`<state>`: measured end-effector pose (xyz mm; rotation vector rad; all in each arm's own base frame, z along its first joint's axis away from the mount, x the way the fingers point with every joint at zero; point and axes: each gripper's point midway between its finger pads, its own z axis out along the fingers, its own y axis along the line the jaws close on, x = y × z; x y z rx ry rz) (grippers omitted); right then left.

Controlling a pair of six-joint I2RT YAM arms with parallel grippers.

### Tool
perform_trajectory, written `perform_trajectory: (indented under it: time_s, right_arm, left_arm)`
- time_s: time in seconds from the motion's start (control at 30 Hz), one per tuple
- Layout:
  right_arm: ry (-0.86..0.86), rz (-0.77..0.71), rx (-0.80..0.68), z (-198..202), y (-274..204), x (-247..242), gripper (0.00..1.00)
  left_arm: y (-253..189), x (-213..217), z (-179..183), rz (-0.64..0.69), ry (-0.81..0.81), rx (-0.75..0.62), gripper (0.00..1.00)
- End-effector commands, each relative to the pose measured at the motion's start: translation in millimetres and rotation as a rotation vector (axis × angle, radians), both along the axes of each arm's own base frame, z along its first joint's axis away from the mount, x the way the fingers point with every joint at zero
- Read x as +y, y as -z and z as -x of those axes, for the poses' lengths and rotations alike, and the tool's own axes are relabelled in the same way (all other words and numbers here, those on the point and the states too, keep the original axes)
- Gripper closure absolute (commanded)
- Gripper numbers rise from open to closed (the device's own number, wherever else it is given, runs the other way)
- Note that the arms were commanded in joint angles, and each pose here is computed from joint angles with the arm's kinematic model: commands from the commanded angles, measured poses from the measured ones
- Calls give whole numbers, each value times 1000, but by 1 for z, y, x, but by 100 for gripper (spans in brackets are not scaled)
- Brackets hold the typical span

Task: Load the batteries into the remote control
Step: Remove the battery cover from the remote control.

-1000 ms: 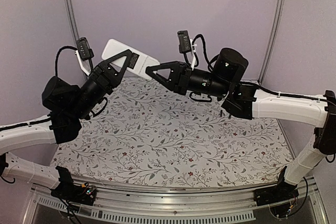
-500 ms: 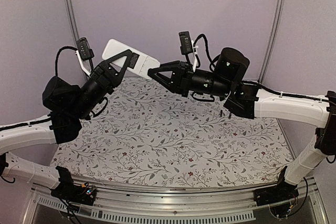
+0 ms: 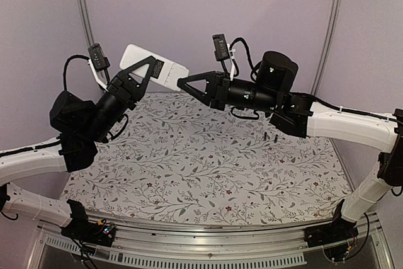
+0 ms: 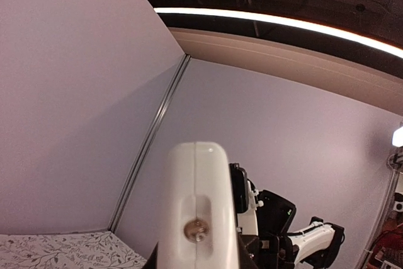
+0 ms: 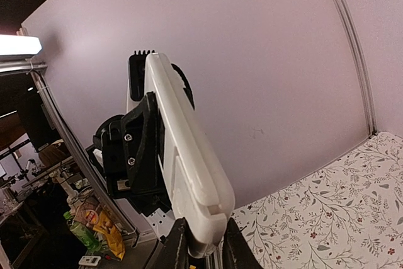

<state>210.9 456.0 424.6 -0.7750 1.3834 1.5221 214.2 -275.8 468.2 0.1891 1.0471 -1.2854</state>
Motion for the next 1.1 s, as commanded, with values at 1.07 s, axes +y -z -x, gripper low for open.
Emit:
perform_trajectory:
  time_s: [1.07]
  right_arm:
    - [-31,21,-14,0,-12,-14,100]
  left_arm:
    - [10,0,-16,-63,-101,14,100]
